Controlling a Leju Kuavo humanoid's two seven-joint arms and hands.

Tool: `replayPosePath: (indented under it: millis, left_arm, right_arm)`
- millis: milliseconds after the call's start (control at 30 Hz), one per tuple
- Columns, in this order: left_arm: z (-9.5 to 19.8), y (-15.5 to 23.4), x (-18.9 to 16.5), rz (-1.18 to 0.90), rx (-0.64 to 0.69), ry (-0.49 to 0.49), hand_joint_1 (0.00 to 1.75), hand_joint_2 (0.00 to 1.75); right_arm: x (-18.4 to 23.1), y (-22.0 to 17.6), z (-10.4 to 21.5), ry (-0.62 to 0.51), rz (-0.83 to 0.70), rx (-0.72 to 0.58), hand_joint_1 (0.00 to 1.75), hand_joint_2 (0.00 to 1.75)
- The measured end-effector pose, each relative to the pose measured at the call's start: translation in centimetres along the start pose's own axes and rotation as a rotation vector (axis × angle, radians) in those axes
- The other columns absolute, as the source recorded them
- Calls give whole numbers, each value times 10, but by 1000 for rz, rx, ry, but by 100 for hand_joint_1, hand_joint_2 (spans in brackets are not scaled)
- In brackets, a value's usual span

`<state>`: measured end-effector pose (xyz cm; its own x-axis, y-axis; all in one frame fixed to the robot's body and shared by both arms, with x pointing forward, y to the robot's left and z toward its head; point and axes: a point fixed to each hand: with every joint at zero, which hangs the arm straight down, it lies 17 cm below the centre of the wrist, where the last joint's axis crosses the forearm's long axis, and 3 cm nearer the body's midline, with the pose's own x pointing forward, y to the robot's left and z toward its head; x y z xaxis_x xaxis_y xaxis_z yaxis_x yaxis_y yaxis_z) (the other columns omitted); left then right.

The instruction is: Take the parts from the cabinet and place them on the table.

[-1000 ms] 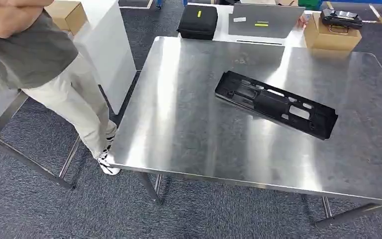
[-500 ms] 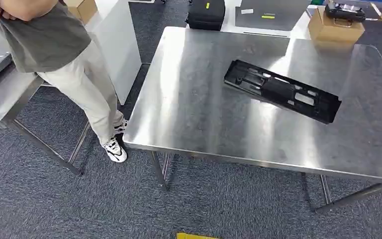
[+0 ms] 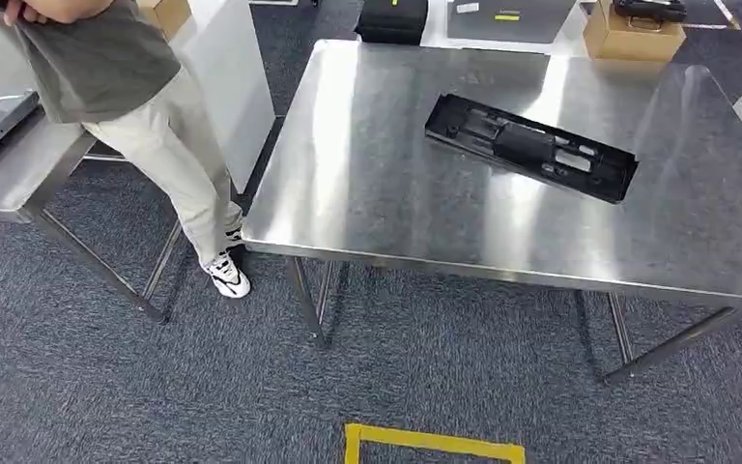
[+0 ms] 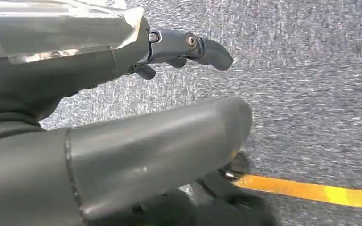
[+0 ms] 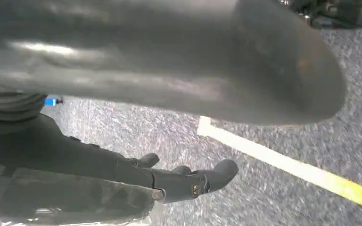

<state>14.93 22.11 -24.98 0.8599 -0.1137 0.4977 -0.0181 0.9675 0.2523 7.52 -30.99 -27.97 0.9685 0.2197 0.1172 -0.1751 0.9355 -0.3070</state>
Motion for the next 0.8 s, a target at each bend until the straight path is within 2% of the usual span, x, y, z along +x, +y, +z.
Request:
replayPosePath:
  millis: [800]
  left_arm:
    - [0, 2, -2, -10, 0, 0, 0, 0]
  right_arm:
    - [0, 3, 1, 2, -2, 4, 0, 0]
